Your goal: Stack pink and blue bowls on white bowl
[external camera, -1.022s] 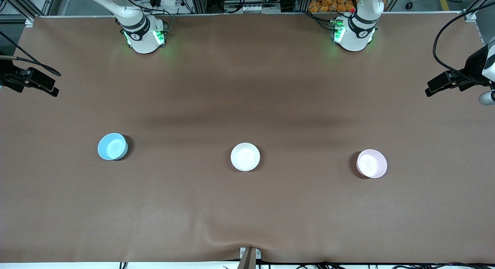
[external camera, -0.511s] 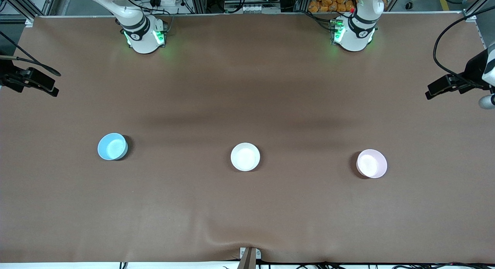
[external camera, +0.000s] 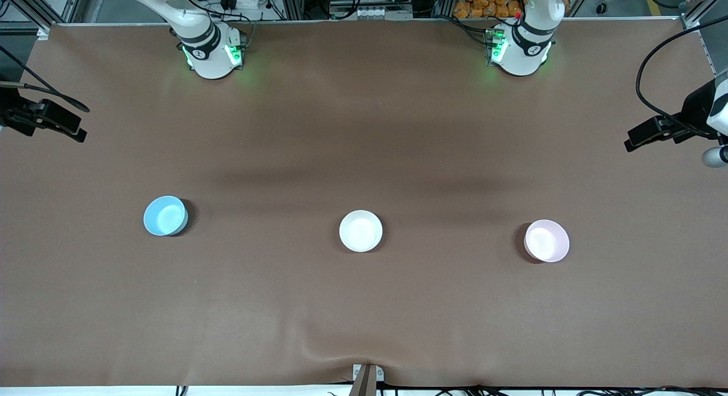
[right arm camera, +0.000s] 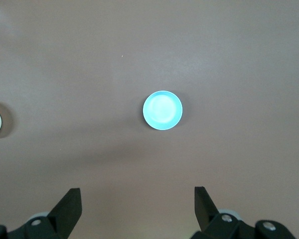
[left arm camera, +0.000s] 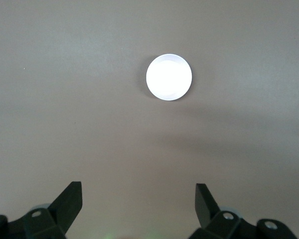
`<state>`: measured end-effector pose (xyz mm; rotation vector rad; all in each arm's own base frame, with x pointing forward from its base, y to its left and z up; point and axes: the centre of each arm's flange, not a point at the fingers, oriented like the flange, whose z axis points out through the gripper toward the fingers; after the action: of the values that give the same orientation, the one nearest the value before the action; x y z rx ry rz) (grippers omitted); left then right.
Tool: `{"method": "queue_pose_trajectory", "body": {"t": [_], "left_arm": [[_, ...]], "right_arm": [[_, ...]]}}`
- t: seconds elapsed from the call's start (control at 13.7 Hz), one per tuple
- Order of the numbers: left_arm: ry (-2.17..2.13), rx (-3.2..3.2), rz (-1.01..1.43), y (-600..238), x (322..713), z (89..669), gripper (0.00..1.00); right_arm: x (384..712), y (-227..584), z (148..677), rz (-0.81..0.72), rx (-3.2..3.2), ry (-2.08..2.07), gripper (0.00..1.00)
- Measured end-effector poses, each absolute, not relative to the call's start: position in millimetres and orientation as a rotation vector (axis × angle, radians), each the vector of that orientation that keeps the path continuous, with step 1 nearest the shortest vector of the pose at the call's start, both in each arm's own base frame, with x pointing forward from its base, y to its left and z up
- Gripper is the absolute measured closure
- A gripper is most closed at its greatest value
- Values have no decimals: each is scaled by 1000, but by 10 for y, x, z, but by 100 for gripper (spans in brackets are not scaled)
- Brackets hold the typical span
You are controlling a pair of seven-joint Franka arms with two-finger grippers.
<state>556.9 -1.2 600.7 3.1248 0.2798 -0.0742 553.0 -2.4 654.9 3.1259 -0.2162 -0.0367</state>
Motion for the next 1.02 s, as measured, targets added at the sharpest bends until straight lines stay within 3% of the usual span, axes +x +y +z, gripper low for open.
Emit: {"method": "queue_pose_trajectory", "body": {"t": [0.8, 1.02], "left_arm": [[209, 3127, -15, -13, 5587, 6183, 0], [206, 3122, -98, 16, 5732, 5853, 0]], "right_arm": [[5529, -27, 6547, -39, 3127, -217, 0], [5530, -27, 6546, -39, 3127, -217, 0]]}}
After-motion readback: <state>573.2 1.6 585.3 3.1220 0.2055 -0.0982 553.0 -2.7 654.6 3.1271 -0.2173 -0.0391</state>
